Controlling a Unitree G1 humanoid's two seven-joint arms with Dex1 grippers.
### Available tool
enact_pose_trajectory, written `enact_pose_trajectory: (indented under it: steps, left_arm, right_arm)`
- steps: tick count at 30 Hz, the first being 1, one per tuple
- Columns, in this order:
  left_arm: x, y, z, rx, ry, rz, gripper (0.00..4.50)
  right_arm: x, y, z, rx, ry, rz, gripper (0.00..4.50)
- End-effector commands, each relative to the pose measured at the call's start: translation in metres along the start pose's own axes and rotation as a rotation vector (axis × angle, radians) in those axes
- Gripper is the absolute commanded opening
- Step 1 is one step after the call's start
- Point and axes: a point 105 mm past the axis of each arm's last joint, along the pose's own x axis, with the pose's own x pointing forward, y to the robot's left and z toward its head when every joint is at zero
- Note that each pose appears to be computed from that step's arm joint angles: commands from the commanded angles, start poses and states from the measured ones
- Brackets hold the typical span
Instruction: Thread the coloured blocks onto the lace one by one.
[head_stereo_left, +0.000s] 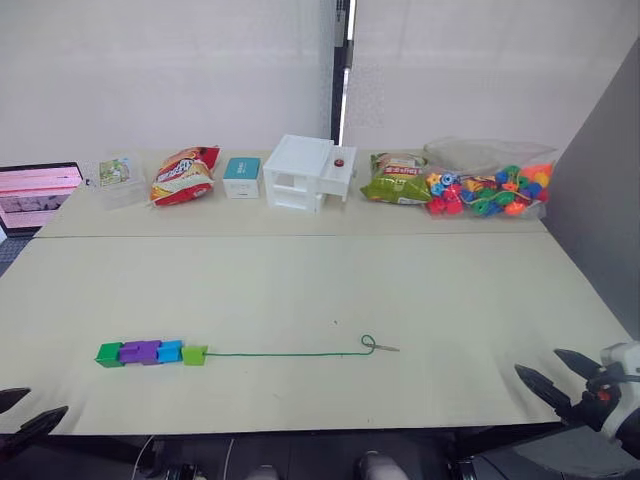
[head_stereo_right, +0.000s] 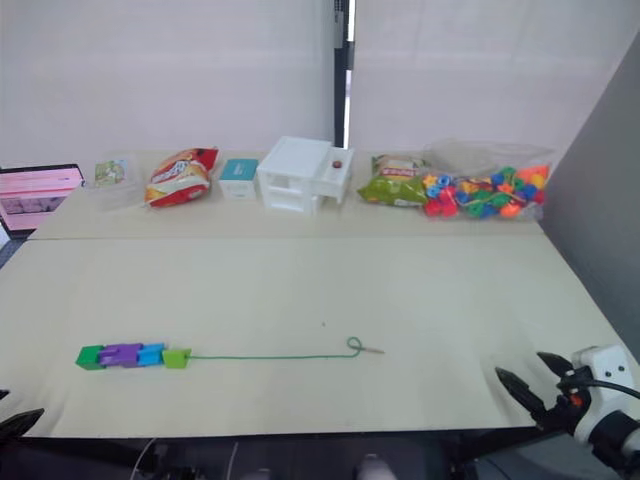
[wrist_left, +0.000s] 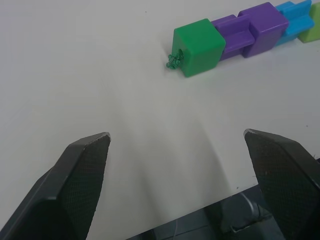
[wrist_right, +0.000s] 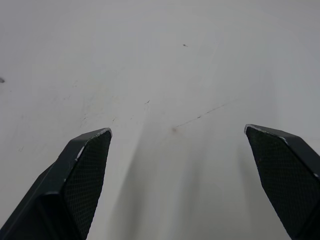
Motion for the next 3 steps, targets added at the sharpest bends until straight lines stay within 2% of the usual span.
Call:
enact_pose_trajectory:
  steps: [1, 3]
  left_arm:
    - [0.0028, 0.0012, 0.0153, 0.047, -0.025, 0.001, 4.50]
    - [0.0054, -0.0001, 0.0165, 0.040, -0.022, -0.011, 4.50]
  right_arm:
    - [0.0010, 0.0012, 0.0102, -0.038, -0.028, -0.001, 4.48]
    - [0.0018, 0.0024, 0.0103, -0.039, -0.028, 0.000, 4.48]
